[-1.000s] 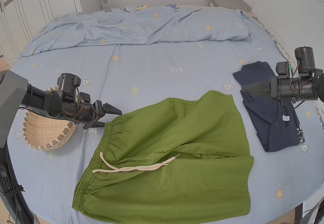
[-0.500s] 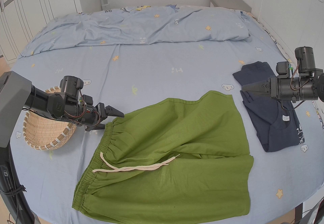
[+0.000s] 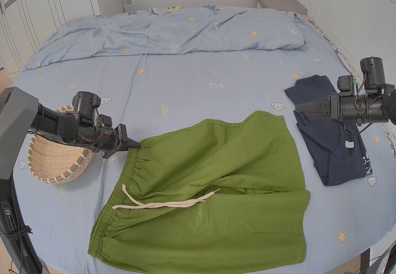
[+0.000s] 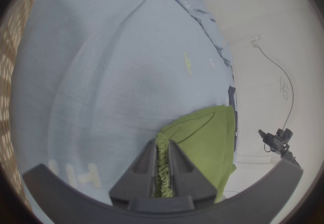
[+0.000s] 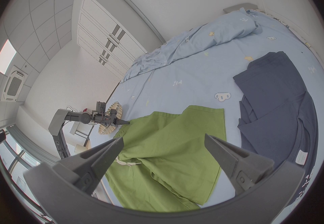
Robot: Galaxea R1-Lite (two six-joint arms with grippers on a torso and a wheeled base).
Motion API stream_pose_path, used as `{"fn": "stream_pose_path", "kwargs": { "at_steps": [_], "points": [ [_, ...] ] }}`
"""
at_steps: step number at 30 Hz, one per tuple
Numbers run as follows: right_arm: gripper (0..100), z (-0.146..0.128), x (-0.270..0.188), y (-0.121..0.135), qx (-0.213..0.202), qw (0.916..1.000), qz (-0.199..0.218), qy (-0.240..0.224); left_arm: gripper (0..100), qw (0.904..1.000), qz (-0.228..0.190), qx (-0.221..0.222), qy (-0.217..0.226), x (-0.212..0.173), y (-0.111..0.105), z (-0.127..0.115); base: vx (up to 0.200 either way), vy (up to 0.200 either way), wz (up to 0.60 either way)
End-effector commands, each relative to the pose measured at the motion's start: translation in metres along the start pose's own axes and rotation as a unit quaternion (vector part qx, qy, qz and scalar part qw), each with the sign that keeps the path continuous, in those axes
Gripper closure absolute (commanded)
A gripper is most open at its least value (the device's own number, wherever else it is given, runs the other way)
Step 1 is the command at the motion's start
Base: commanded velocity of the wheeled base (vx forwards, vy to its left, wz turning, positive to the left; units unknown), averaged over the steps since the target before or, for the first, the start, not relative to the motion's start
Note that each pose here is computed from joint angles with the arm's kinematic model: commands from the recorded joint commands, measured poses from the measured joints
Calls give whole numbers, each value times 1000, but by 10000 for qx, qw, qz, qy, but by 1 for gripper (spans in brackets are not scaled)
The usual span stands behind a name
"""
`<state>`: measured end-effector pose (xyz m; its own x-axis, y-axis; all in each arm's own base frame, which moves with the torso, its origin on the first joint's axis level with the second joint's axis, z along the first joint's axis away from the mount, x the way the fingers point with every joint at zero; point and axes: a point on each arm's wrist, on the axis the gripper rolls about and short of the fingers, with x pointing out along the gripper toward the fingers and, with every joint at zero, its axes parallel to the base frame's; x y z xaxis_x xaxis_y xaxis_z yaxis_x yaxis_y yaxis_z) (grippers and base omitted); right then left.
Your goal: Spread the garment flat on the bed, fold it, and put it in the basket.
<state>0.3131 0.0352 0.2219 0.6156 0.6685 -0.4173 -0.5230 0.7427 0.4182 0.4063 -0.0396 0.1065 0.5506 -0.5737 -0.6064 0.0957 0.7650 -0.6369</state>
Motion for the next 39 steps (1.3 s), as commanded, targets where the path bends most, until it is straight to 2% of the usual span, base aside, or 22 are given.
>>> {"fn": "stream_pose_path", "kwargs": {
  "at_steps": [1,8,10,21,31,39],
  "points": [
    [0,2,0,0,-11,10000,-1,-20,100,9996,-35,66,-280,-15,-3,12,0,0,0],
    [0,15,14,-20,5,9999,-99,-102,100,9970,-157,269,-710,-37,-15,23,0,0,0],
    [0,23,31,-37,31,9998,-139,-107,100,9959,-186,324,-818,-44,-18,25,0,0,0],
    [0,23,89,-96,262,9994,-220,94,100,9955,-140,297,-892,-48,-14,28,0,0,0],
    [0,15,120,-123,350,9989,-229,200,100,9953,-58,261,-927,-47,-8,29,0,0,0],
    [0,11,130,-131,367,9989,-223,208,100,9945,65,276,-1013,-47,-9,30,0,0,0]
  ]
}}
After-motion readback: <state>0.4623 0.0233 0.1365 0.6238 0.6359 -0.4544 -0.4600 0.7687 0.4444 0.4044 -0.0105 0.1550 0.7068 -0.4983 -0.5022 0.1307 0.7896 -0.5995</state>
